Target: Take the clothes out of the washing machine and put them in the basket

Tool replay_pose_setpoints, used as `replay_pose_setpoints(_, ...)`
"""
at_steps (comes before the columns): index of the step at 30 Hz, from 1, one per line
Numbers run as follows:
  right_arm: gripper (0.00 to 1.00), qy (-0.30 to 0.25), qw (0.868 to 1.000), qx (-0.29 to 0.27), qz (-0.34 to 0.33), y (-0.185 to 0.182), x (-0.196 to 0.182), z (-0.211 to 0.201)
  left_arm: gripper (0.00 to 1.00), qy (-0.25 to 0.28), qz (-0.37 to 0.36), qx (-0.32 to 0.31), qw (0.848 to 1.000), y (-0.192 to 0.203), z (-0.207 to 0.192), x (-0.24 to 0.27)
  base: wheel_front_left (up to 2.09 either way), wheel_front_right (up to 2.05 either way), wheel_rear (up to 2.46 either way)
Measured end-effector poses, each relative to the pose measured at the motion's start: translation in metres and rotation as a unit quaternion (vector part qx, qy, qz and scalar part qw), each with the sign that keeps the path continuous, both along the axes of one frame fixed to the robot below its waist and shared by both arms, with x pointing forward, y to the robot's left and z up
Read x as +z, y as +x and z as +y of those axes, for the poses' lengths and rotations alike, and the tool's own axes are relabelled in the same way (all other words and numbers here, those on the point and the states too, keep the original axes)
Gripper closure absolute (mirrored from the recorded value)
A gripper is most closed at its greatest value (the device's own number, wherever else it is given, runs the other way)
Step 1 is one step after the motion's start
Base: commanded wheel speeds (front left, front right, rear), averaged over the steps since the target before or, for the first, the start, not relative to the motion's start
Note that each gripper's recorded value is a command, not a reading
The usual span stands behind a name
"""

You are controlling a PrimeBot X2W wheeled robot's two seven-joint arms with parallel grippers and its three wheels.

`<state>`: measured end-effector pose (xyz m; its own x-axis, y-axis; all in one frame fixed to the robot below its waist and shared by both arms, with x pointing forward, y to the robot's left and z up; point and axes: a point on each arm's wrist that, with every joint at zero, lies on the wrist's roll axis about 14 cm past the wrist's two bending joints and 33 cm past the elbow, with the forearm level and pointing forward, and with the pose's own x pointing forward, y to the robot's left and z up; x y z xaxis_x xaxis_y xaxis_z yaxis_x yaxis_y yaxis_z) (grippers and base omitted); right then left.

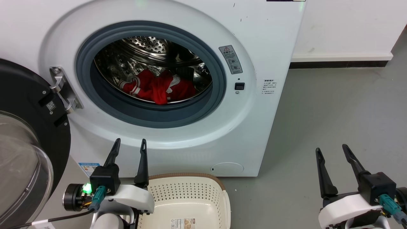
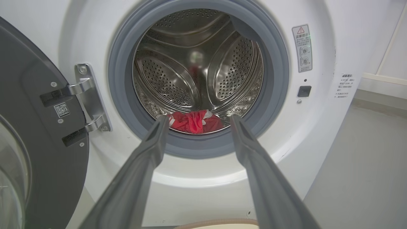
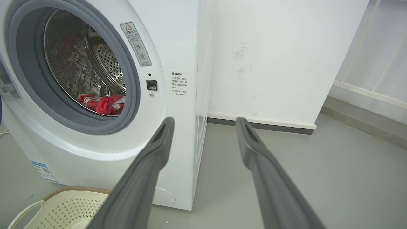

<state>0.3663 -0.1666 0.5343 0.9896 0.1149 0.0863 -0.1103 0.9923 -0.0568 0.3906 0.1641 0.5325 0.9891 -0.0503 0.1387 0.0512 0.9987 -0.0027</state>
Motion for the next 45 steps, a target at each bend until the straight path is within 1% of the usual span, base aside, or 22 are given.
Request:
replay_pose_setpoints(8,0.0,-0.016,1.0,0.002,0.002,-0.001,-0.002,0.002,0.0,0.008,-0.001,0.001,1.0,0.0,0.001,-0.002,0.0,0.0,0.0)
replay_pose_setpoints(26,0.0,-0.004,1.0,0.001,0.012,-0.002,-0.008,0.001,0.0,0.004,0.006,0.002,1.0,0.0,0.001,-0.007,0.0,0.0,0.0)
replay_pose_setpoints(30,0.0,-0.004,1.0,0.002,0.015,-0.002,-0.01,0.002,0.0,0.005,0.007,0.002,1.0,0.005,0.001,-0.007,0.0,0.0,0.0)
replay_pose_setpoints(33,0.0,-0.004,1.0,0.005,0.015,0.003,-0.009,0.003,0.0,0.005,0.012,0.003,1.0,0.016,0.0,-0.009,0.0,0.0,0.0)
replay_pose_setpoints(37,0.0,-0.004,1.0,0.012,0.016,0.015,-0.01,0.008,0.0,0.006,0.021,0.003,1.0,0.039,0.001,-0.014,0.0,0.0,0.0)
replay_pose_setpoints(45,0.0,-0.005,0.999,0.025,0.023,0.045,-0.019,0.018,0.0,0.016,0.044,0.004,0.999,0.103,0.007,-0.03,0.0,0.0,0.0)
